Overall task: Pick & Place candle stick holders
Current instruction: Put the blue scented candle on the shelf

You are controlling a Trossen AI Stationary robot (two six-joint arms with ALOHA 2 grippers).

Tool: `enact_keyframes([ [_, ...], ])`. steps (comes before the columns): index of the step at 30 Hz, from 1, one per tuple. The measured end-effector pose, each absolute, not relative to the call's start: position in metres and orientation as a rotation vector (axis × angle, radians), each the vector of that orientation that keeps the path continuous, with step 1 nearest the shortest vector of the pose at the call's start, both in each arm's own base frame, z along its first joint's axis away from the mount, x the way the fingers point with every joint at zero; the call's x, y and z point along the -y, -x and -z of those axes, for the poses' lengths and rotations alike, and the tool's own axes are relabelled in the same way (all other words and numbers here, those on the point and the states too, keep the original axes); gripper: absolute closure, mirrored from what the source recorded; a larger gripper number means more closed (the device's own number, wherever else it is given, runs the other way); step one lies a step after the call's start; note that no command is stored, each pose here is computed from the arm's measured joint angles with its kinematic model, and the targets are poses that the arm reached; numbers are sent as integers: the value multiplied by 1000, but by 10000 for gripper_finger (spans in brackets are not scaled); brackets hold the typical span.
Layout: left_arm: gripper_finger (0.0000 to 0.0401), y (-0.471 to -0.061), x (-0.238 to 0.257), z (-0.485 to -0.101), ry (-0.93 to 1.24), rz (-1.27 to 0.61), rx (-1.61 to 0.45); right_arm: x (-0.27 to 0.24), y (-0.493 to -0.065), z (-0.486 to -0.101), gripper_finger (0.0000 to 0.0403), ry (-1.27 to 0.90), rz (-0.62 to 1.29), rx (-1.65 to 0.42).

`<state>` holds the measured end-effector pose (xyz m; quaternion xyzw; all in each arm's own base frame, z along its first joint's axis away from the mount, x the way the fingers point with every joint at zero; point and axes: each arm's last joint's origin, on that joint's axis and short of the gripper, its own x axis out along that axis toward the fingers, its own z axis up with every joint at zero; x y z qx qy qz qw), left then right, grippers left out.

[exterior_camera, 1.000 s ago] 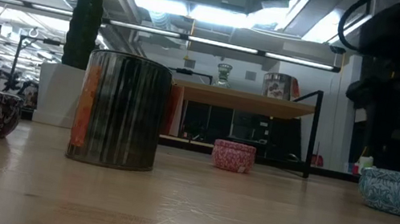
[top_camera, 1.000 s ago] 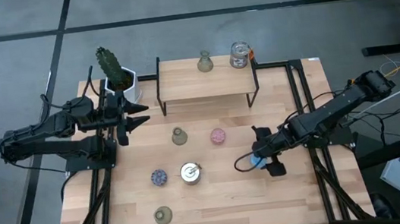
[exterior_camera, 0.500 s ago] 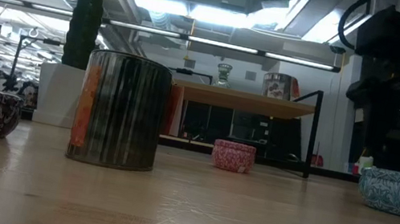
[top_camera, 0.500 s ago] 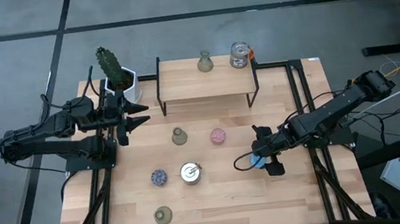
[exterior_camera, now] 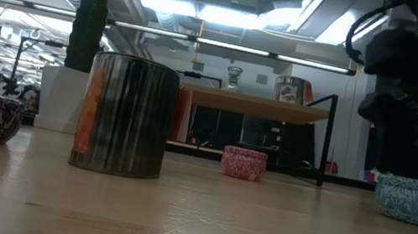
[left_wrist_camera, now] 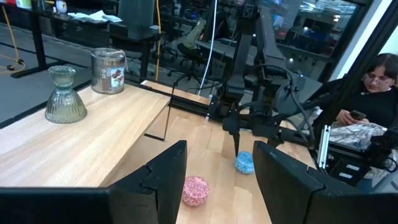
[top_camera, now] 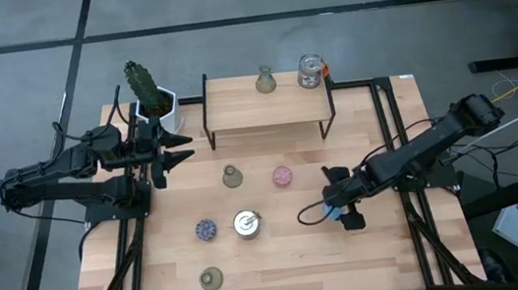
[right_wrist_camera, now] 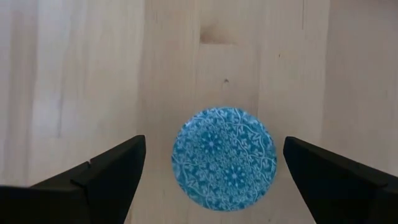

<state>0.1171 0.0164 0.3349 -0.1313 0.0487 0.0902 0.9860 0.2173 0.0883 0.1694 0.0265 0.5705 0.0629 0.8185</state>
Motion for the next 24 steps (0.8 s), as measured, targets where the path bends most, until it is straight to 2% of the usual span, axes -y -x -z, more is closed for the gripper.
enact_keyframes([
  [13,221,-117,-16,-335,279,-183,-96,-90,-222,-150,19,-14,-122,-1303],
  [24,221,-117,-16,-335,282,-183,-96,-90,-222,-148,19,-27,-109,-1311],
])
